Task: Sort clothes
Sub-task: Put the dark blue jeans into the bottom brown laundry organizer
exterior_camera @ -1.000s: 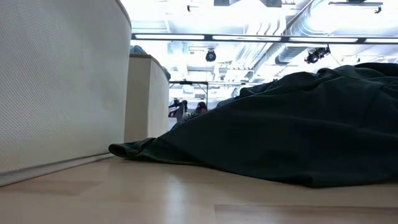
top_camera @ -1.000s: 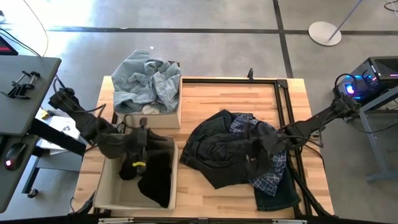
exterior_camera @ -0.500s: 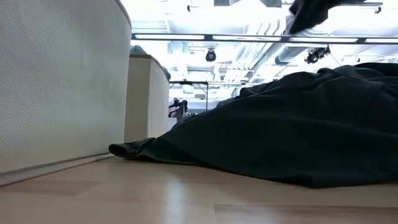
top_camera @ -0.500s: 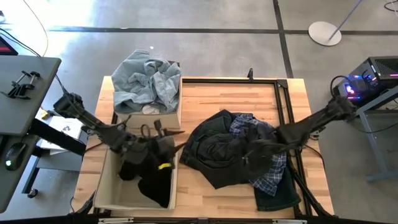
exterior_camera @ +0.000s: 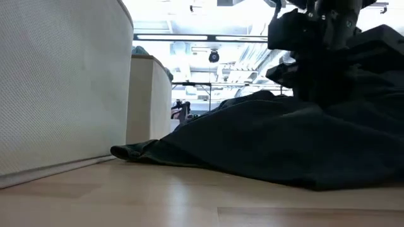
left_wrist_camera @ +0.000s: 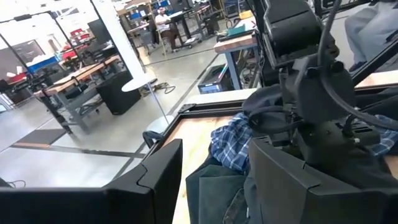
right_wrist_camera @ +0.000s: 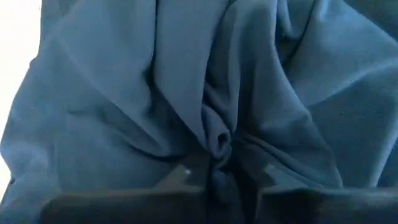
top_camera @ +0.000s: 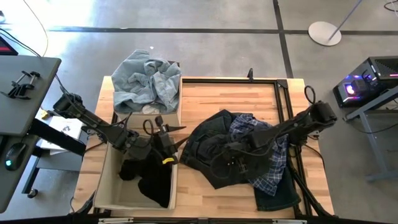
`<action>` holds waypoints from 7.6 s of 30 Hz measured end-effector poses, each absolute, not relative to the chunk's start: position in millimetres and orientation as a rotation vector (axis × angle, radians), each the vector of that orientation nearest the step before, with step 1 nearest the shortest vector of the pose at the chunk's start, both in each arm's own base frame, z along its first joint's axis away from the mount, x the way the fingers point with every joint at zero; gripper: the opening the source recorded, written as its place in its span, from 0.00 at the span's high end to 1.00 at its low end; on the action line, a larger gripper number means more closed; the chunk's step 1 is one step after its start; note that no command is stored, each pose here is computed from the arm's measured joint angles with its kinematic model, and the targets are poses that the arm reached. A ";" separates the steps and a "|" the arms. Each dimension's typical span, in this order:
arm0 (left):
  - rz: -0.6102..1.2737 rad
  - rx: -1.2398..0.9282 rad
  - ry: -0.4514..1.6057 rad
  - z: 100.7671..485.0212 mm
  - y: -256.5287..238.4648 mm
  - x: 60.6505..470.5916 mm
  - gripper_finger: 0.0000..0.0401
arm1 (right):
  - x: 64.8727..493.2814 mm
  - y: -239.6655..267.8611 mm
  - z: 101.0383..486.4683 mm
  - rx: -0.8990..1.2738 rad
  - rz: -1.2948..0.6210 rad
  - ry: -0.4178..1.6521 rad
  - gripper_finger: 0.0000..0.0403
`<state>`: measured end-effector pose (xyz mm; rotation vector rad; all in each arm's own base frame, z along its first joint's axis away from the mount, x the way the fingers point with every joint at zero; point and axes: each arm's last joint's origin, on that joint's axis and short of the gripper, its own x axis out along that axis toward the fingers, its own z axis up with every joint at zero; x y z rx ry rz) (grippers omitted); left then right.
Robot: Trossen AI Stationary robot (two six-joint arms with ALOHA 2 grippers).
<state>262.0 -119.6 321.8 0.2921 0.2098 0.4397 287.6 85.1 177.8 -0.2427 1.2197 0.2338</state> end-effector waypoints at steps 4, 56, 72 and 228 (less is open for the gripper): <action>0.435 0.279 0.217 320.4 -119.6 261.7 0.57 | 285.8 79.7 206.4 -0.251 0.188 1.107 0.94; -0.154 0.168 -0.059 275.6 -40.2 366.4 0.38 | 276.9 100.8 330.0 -0.321 -0.083 0.184 0.99; -0.143 0.175 0.049 244.7 -45.0 378.0 0.65 | 273.8 107.8 338.7 -0.381 -0.103 0.113 0.96; 0.740 -0.190 1.489 237.6 -83.2 173.0 0.53 | 201.4 136.6 318.2 -0.230 -0.213 0.422 0.45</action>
